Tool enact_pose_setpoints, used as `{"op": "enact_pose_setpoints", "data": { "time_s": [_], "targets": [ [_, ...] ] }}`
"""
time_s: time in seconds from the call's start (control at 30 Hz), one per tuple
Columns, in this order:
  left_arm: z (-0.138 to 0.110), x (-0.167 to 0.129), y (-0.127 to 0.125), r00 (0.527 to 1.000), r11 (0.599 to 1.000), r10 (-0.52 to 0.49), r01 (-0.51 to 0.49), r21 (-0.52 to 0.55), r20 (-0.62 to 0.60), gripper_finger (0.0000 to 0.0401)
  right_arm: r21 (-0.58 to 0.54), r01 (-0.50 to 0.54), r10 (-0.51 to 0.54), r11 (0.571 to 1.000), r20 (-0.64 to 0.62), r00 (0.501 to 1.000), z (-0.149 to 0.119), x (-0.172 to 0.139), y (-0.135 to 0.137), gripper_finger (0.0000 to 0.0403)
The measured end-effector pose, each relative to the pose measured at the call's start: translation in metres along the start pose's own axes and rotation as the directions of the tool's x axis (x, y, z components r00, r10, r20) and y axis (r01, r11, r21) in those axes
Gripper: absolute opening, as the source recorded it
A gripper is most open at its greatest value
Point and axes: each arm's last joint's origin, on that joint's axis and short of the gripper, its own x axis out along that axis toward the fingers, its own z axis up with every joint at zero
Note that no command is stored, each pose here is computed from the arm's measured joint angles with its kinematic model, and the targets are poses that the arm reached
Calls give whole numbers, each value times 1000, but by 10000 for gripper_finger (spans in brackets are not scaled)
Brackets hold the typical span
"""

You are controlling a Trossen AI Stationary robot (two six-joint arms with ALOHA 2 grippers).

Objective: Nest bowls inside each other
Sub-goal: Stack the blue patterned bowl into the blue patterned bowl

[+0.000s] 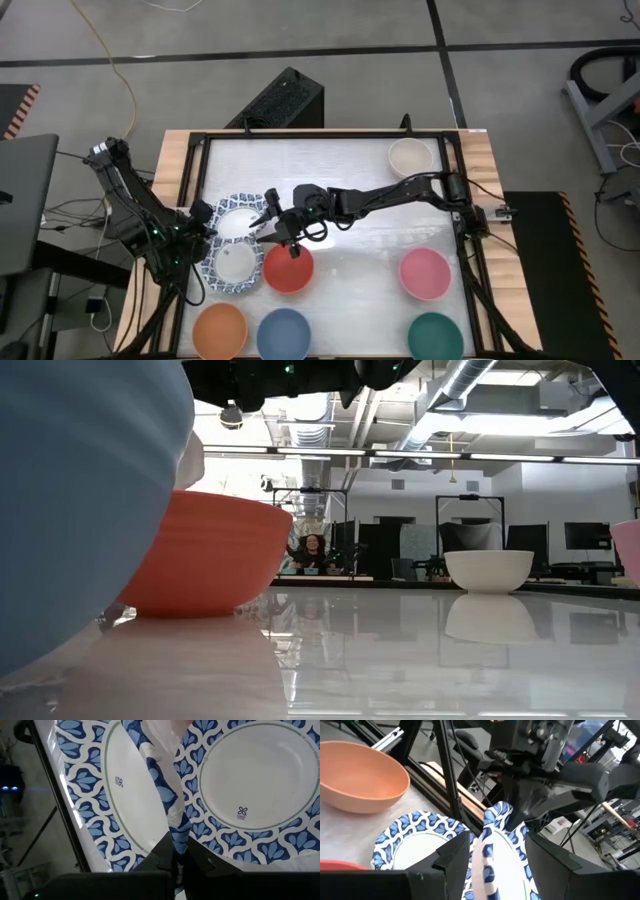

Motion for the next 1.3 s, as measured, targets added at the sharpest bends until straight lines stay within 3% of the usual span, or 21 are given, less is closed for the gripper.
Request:
{"op": "enact_pose_setpoints", "data": {
  "time_s": [0.6,0.9,1.3],
  "targets": [
    [0,0,0,1000,1000,9,-9,-20,3,0,31,-4,4,1000,-4,1000,-1,0,1,214],
    [0,0,0,1000,1000,13,-13,-20,4,0,36,0,1,999,-27,1000,-20,7,2,212],
    [0,0,0,1000,1000,14,-14,-18,5,0,42,-3,5,999,-44,999,-22,6,0,122]
  ]
}}
